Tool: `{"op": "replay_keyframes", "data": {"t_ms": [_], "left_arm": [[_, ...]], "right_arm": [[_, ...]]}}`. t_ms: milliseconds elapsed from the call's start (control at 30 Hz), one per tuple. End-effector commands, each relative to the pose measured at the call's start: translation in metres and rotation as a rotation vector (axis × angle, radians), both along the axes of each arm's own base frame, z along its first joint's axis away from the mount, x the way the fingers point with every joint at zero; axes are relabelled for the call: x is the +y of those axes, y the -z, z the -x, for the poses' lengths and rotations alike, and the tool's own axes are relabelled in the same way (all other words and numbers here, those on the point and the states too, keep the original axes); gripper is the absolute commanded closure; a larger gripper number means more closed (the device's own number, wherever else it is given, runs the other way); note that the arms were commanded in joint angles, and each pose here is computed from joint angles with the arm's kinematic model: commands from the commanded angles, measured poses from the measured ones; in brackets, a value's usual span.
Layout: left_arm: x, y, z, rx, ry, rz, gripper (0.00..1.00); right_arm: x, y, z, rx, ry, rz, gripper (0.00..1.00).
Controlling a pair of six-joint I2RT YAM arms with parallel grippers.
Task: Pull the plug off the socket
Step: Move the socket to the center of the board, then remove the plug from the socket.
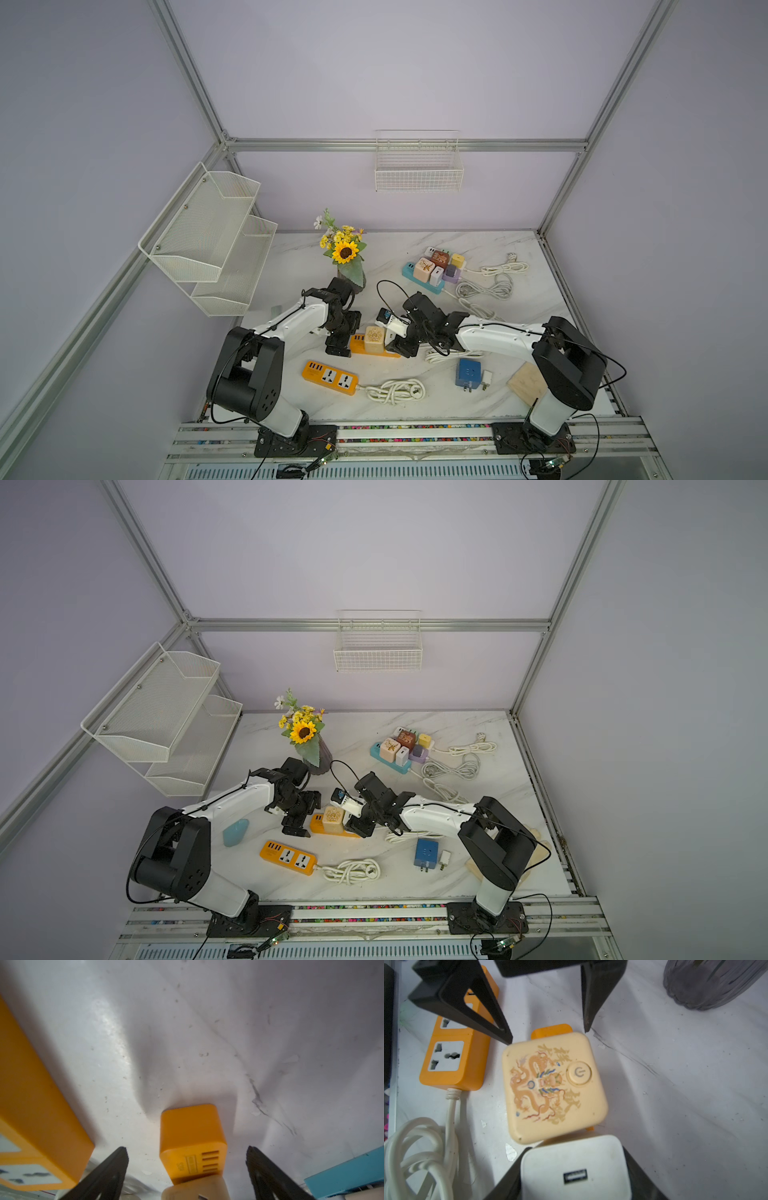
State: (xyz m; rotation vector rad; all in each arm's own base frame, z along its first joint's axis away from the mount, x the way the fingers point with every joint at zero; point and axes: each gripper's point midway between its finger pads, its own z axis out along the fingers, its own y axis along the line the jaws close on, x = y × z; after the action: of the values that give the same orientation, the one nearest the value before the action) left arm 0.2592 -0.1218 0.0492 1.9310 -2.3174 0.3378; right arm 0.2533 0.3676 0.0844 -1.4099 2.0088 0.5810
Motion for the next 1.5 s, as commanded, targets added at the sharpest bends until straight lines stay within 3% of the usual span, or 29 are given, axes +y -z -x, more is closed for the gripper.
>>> {"op": "replay_keyframes", "data": {"t_ms": [0,200,767,1133,1333,1467], "left_arm": [[-0.005,-0.008,-0.012,-0.031,-0.055,0.033,0.09],[-0.01,-0.002,-0.023,-0.024,-0.056,0.033,0.12],[-0.013,0.024,-0.016,0.038,-0.071,0.026,0.25],[-0.011,0.036,-0.009,0.066,-0.076,0.013,0.51],[-0.006,0.041,-0.005,0.088,-0.074,-0.024,0.87],[0.0,0.043,0.001,0.124,-0.06,-0.059,1.0]], "right_arm": [[0.02,-0.019,-0.009,-0.047,0.023,-0.069,0.61],[0.021,-0.018,-0.009,-0.056,0.027,-0.069,0.61],[0.026,-0.015,0.003,-0.075,-0.036,-0.049,0.62],[0.029,-0.014,0.006,-0.078,-0.057,-0.049,0.63],[0.032,-0.023,0.008,-0.093,-0.085,-0.053,0.65],[0.034,-0.029,0.009,-0.094,-0.101,-0.054,0.67]]}}
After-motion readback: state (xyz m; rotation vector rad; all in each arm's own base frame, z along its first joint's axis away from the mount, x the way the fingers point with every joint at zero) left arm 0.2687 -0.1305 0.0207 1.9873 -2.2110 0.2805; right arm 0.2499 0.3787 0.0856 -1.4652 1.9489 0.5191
